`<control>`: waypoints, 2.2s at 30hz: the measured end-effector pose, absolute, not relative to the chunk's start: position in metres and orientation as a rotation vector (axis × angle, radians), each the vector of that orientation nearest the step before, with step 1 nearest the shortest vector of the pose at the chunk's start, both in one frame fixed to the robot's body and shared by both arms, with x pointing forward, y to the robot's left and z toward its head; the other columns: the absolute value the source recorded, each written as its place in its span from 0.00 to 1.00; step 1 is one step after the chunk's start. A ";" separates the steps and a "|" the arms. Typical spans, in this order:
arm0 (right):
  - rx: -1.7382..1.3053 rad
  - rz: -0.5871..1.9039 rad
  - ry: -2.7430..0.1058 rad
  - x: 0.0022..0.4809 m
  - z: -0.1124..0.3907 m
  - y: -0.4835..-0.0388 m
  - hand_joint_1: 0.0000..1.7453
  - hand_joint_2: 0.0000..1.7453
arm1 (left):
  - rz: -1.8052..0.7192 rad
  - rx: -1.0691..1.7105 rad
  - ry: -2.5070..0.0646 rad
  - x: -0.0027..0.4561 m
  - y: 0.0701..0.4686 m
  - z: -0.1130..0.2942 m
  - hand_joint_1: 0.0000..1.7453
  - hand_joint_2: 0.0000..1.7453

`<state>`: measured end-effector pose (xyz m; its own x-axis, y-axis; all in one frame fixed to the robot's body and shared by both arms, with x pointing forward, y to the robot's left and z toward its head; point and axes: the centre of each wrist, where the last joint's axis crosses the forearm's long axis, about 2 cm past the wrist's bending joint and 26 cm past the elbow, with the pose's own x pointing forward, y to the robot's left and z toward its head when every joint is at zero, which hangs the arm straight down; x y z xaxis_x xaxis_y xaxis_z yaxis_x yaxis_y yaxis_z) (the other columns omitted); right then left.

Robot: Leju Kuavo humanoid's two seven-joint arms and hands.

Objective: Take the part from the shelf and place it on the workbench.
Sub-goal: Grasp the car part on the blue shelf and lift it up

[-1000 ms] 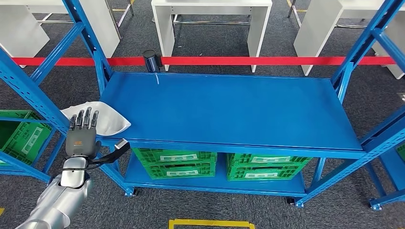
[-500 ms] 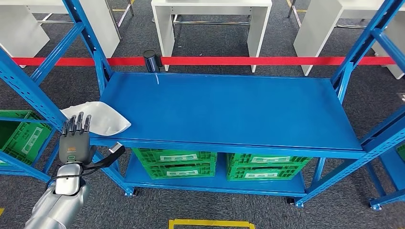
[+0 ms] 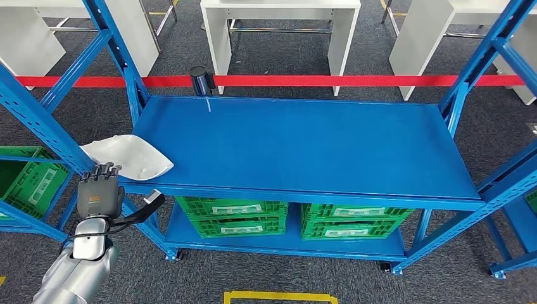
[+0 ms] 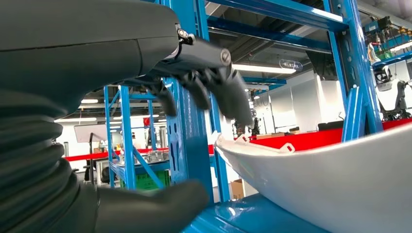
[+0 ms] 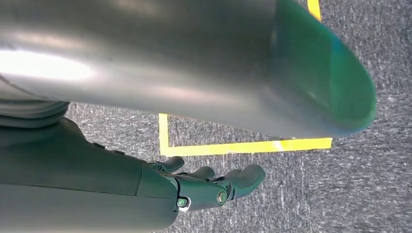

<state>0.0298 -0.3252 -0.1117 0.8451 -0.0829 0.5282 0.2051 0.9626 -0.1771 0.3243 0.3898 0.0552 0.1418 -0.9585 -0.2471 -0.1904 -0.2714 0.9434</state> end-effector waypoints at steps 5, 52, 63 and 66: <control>-0.249 -0.170 -0.547 0.030 -0.111 -0.331 0.00 0.00 | -1.209 1.609 -1.130 0.323 0.390 0.054 1.00 1.00; -0.281 -0.115 -0.526 0.029 -0.110 -0.348 0.00 0.00 | -1.202 1.657 -1.111 0.319 0.388 0.053 0.00 1.00; -0.298 -0.118 -0.491 0.015 -0.110 -0.352 0.00 0.00 | -1.287 1.644 -1.241 0.339 0.354 0.064 0.00 1.00; -0.302 -0.120 -0.481 0.010 -0.110 -0.351 0.00 0.00 | -1.293 1.638 -1.264 0.342 0.346 0.066 0.00 1.00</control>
